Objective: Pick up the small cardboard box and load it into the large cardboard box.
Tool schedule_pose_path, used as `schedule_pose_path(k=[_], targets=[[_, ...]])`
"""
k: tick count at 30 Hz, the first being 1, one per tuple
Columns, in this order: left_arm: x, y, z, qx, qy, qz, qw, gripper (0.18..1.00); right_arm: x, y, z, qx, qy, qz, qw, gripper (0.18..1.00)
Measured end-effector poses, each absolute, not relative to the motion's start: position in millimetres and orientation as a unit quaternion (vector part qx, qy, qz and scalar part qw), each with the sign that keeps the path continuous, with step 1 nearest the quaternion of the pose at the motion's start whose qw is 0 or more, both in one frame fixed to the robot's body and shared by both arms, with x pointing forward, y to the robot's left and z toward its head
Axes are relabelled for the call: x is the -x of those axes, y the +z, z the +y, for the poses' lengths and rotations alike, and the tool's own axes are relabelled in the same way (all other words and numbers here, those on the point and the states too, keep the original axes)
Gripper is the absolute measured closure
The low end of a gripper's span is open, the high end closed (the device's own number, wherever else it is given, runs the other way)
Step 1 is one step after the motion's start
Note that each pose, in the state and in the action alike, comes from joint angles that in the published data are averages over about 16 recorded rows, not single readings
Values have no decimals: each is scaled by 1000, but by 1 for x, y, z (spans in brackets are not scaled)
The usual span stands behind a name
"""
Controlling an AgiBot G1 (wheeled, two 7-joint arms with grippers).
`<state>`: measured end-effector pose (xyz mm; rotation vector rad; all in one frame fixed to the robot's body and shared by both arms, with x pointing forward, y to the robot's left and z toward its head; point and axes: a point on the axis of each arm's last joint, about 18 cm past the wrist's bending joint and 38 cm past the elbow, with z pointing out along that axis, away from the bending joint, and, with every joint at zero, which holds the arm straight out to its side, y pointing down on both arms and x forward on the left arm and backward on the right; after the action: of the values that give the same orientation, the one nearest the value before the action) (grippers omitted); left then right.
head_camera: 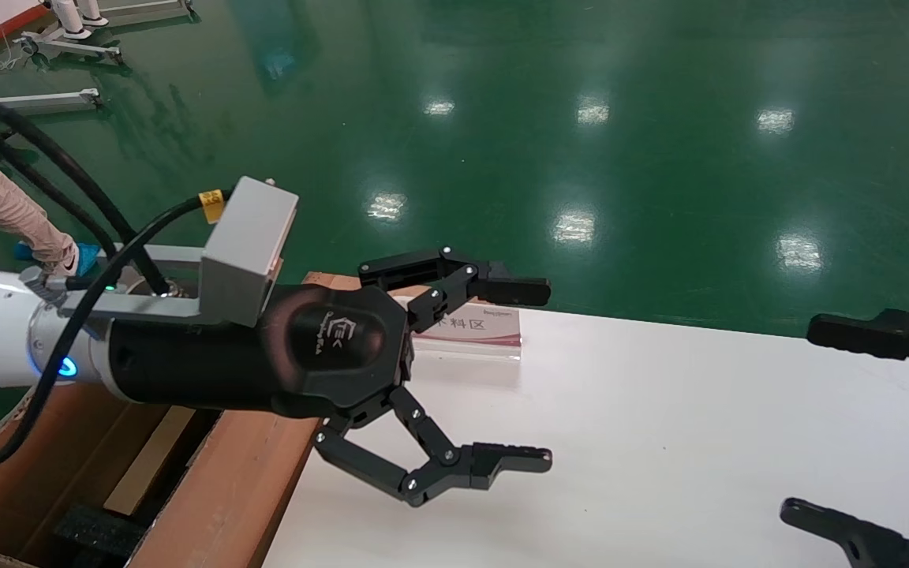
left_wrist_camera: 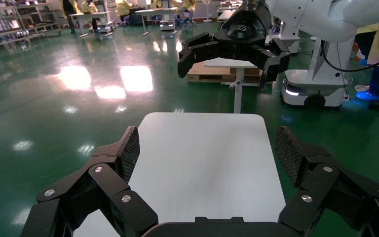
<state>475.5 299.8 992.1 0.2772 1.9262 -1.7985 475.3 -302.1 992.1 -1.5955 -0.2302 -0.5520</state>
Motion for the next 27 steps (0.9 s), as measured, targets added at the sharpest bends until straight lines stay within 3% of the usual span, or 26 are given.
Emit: schedule_pose_path(k=[27], targets=[[-475,992,300,-102,-659,705,244,184,-475,992,-302,705,-244,-102,659,178]])
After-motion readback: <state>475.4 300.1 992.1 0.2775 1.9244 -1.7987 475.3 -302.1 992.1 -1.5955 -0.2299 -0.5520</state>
